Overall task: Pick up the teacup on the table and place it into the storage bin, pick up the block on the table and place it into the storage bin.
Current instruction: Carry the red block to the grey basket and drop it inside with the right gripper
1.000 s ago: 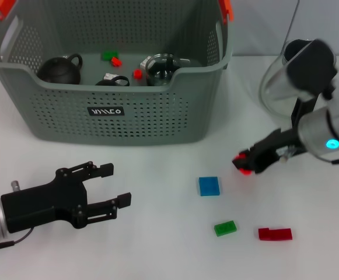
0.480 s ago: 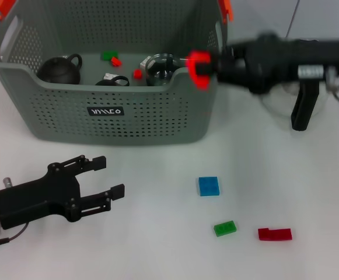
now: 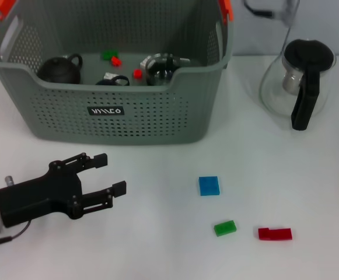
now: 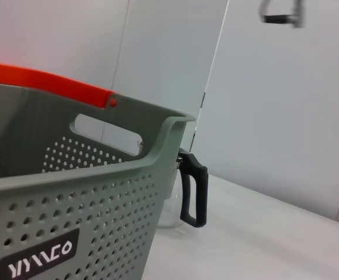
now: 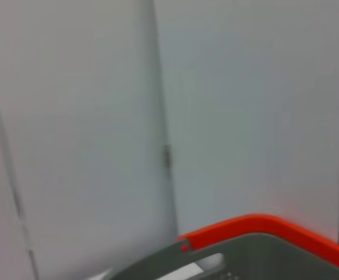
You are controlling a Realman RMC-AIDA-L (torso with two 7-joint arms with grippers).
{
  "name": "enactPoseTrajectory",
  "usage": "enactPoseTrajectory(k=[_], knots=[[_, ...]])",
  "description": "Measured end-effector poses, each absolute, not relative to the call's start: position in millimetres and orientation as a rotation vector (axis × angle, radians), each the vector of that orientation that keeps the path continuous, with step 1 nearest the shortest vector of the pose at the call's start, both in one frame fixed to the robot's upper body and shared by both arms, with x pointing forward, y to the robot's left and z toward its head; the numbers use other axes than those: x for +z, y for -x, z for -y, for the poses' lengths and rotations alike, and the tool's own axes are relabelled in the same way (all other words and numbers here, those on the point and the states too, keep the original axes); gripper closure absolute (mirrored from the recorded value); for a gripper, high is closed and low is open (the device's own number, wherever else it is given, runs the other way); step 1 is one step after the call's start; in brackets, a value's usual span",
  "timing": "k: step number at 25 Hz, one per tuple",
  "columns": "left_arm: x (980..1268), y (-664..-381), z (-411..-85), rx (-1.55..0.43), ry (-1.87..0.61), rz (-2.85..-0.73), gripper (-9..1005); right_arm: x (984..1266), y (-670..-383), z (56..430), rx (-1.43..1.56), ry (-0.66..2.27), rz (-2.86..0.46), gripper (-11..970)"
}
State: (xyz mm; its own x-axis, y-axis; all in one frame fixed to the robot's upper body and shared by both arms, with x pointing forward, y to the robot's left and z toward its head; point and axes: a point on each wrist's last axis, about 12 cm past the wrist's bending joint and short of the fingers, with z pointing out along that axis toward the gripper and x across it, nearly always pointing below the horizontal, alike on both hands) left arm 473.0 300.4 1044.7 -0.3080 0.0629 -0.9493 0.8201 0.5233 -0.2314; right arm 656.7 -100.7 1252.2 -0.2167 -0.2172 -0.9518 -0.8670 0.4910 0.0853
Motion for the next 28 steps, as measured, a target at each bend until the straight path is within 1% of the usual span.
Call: enactPoseTrajectory(k=[2,5,8,14,20,24,26,28], knots=[[1044,-473,-299,-0.918,-0.743,-1.729,201,1252,-670,78,0.738,0.942,-1.741,757],[1044,-474,-299,-0.919,-0.741,-1.730,201,1243,-685,51,0.670,0.946,-1.791,756],[1044,-474,-299,-0.919,-0.741,-1.731,202,1234,-694,31,0.584,0.951,-1.820,756],[1044,-474,-298,-0.919,-0.743,-1.729,202,1217,-690,12,0.473,1.012,-1.836,745],[1044,-475,-298,-0.916,-0.743,-1.730,201,1219,-687,11,0.476,1.027,-1.822,682],[1044,-475,-299,-0.911,-0.729,-1.729,201,1231,-681,23,0.567,0.977,-1.753,640],[1044,-474,-300,-0.911,-0.714,-1.726,201,1240,-672,36,0.651,0.948,-1.687,557],[1044,-474,-301,-0.911,-0.706,-1.723,201,1246,-656,58,0.755,0.922,-1.598,473]])
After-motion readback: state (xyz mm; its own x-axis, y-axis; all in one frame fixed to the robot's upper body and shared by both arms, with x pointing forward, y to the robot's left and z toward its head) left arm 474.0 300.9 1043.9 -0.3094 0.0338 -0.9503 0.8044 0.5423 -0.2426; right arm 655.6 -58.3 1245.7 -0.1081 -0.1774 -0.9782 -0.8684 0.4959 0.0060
